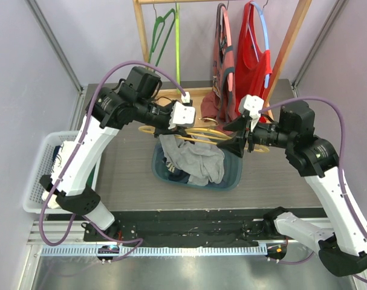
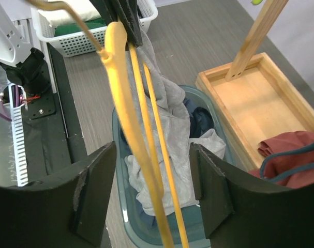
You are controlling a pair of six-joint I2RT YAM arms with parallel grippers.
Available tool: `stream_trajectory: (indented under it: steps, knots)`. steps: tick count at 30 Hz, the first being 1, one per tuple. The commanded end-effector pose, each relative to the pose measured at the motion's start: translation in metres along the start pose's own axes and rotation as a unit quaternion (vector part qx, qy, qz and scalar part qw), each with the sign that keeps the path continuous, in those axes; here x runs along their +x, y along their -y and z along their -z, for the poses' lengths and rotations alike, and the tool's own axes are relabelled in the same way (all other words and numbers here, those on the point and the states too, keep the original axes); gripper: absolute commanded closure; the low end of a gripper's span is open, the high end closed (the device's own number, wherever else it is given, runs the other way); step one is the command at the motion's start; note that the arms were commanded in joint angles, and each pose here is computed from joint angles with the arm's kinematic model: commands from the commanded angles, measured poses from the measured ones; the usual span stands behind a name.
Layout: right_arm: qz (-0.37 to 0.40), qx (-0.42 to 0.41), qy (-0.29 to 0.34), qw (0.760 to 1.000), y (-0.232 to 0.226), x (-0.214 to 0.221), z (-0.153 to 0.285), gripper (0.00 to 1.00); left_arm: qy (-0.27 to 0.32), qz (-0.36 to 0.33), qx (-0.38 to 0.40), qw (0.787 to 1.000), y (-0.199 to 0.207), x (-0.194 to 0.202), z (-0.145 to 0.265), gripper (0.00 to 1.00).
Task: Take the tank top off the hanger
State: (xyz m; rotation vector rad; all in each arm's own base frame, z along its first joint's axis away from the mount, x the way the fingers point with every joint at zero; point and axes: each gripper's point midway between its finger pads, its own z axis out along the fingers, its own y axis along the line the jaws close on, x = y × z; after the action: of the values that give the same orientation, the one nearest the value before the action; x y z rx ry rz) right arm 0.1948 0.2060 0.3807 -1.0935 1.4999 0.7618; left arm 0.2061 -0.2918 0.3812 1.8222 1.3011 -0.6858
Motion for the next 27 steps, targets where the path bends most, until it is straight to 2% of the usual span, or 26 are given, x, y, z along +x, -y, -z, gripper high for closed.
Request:
stream_trajectory:
  steps: [1,3,4,6,7,10,12,13,14,15,16,17,22,27]
  knots:
    - [0.019,-0.017,0.028,0.999,-0.002,-0.022,-0.003,0.41,-0.018,0.041,0.066,0.997,0.044,0.007,0.013,1.0]
    - [0.013,-0.026,0.023,0.999,-0.004,-0.018,-0.007,0.52,-0.017,0.039,0.068,0.997,0.046,0.006,0.014,1.0]
    - [0.011,-0.029,0.021,0.999,-0.005,-0.017,-0.008,0.68,-0.019,0.041,0.067,0.997,0.046,0.007,0.015,1.0]
    - [0.009,-0.034,0.021,0.999,-0.008,-0.015,-0.009,0.84,-0.021,0.043,0.068,0.997,0.047,0.008,0.014,1.0]
    - [0.009,-0.032,0.024,0.999,-0.008,-0.017,-0.008,0.98,-0.023,0.045,0.064,0.997,0.046,0.009,0.015,1.0]
    - [0.014,-0.025,0.034,0.999,-0.009,-0.021,-0.003,0.99,-0.02,0.054,0.041,0.997,0.038,0.009,0.011,1.0]
    - [0.012,-0.02,0.037,0.999,-0.01,-0.022,-0.001,0.99,-0.008,0.049,-0.023,0.998,0.015,0.007,0.008,0.93]
    - [0.015,-0.017,0.04,0.999,-0.01,-0.023,0.001,0.99,-0.001,0.05,-0.056,0.997,0.003,0.005,0.008,0.78]
    - [0.014,-0.015,0.042,0.999,-0.011,-0.024,0.002,0.99,-0.009,0.082,-0.107,0.991,-0.012,0.011,0.009,0.7]
    - [0.015,-0.006,0.043,0.999,-0.009,-0.024,0.004,0.99,0.016,0.068,-0.149,0.986,-0.029,-0.001,0.013,0.51]
    - [0.017,-0.005,0.044,0.999,-0.01,-0.022,0.004,0.99,0.013,0.08,-0.168,0.982,-0.036,-0.001,0.016,0.08]
    - [0.016,-0.005,0.044,0.999,-0.011,-0.021,0.005,0.99,0.013,0.099,-0.182,0.978,-0.041,-0.001,0.018,0.01]
    - [0.017,0.011,0.041,0.999,-0.009,-0.014,0.007,0.99,0.039,0.107,-0.245,0.963,-0.057,-0.016,0.038,0.0]
    - [0.02,0.042,0.036,0.998,-0.002,-0.01,0.012,0.99,0.065,0.121,-0.32,0.937,-0.07,-0.03,0.07,0.0]
